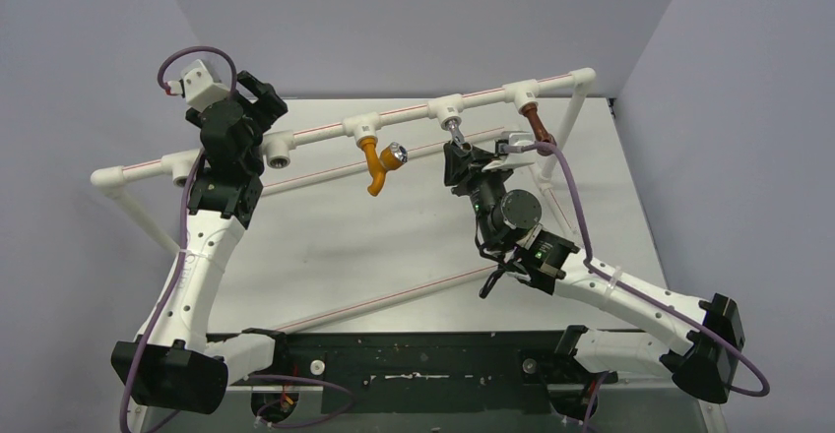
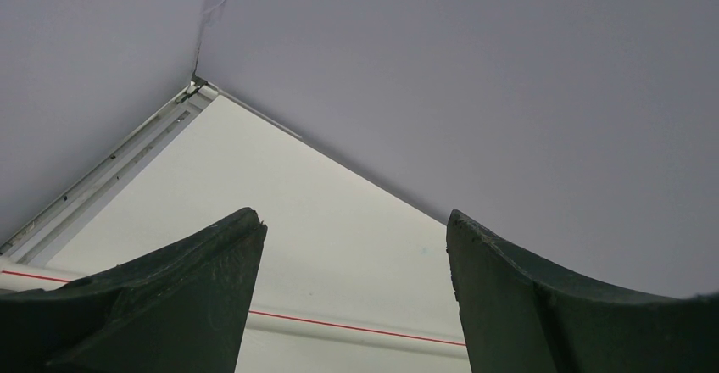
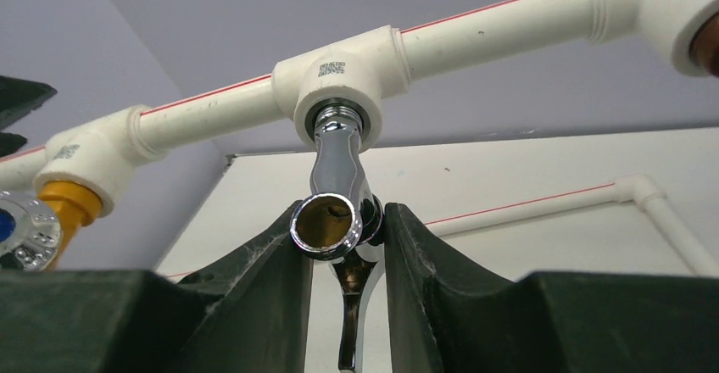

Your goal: Install the water faucets

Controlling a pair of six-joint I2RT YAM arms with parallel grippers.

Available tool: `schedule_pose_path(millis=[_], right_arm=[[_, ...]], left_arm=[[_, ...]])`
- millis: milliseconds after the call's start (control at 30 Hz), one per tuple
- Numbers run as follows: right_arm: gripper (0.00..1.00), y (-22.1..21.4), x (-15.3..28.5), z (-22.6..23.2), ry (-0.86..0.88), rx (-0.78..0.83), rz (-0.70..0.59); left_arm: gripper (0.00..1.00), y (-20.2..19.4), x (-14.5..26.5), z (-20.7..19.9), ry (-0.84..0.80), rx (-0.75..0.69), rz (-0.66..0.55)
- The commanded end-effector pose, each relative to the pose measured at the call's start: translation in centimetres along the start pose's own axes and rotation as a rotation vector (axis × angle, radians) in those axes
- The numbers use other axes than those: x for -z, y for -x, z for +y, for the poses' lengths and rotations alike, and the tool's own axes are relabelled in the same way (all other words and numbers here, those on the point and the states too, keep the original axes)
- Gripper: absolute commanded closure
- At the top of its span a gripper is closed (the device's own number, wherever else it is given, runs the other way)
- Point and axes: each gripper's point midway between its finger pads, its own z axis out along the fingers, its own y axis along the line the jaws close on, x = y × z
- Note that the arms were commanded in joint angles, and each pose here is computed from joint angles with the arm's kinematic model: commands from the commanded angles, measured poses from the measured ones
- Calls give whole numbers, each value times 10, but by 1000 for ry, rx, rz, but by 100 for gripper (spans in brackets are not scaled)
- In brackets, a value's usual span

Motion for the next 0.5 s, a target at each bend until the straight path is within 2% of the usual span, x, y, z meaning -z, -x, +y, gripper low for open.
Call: schedule_pose_path(millis=[0, 300, 467], right_arm=[[100, 77, 6, 15, 40, -474, -177], [100, 81, 6, 13, -2, -901, -196], [100, 89, 4, 18, 0, -1071, -189]], left_arm=[[24, -112, 8, 51, 127, -177, 351], [24, -111, 9, 51, 127, -176, 346], [24, -108, 9, 53, 132, -176, 333]])
